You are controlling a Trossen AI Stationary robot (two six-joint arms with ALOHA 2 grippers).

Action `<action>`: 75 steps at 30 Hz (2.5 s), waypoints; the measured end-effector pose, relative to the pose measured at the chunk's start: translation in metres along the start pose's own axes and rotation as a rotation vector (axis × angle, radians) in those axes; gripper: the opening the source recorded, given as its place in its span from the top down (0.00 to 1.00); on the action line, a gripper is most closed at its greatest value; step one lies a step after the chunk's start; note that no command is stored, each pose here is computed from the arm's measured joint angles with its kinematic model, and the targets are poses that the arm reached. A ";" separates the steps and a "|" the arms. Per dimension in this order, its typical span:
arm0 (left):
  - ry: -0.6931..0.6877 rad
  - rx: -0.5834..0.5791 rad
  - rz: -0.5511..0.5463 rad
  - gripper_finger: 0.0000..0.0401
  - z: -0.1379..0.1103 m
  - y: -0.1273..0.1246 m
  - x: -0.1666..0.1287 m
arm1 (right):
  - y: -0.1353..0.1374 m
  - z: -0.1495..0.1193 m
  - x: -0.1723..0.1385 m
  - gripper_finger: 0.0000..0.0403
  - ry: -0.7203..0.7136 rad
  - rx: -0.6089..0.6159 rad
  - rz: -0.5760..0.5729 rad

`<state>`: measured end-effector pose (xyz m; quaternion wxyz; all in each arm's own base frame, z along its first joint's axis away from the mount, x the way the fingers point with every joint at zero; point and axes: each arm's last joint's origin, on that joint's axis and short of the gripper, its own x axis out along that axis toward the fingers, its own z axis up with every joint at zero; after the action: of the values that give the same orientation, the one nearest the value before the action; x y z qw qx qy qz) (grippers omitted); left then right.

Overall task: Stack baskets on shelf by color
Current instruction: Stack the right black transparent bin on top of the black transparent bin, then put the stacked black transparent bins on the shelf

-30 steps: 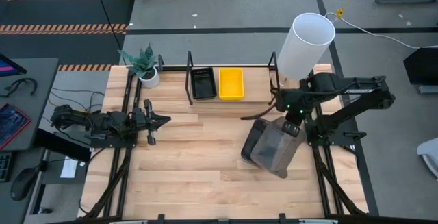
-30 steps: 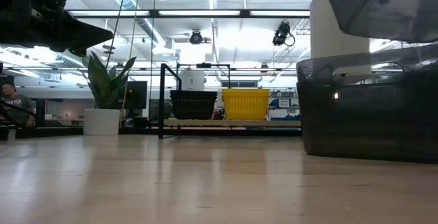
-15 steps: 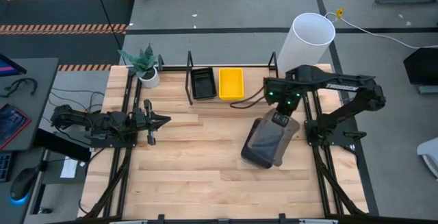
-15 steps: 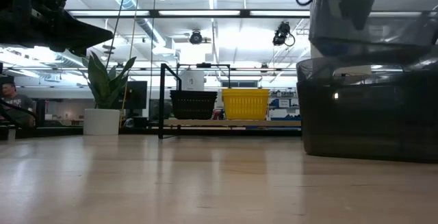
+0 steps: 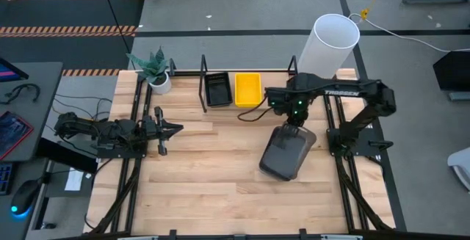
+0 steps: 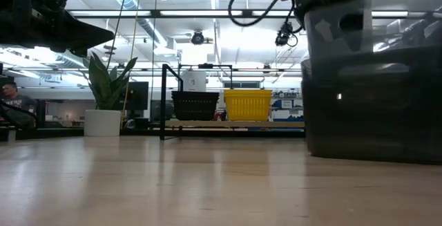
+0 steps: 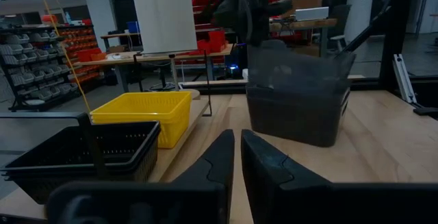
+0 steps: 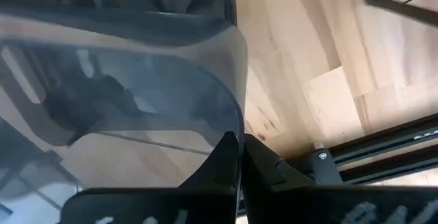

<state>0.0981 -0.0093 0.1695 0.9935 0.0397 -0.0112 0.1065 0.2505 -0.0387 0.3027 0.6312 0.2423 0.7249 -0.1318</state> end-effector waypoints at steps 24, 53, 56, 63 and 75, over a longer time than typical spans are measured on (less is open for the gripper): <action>0.000 0.000 0.000 0.91 0.000 0.000 0.000 | 0.022 0.026 0.033 0.95 0.091 -0.106 -0.023; 0.000 0.000 0.000 0.94 0.000 0.000 0.000 | 0.025 0.027 0.018 0.70 0.046 -0.093 -0.015; 0.000 0.000 0.000 0.94 0.000 0.000 0.000 | 0.027 0.026 0.007 0.69 0.022 -0.078 -0.021; 0.000 0.000 0.000 0.91 0.000 0.000 0.000 | 0.056 0.028 0.005 0.64 -0.108 -0.055 0.025; 0.000 0.000 0.000 0.94 0.000 0.000 0.000 | 0.150 -0.013 0.032 0.63 -0.184 -0.110 0.124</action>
<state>0.0981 -0.0093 0.1696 0.9935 0.0396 -0.0113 0.1065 0.3146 0.1012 0.2905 0.7143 0.2387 0.6537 -0.0741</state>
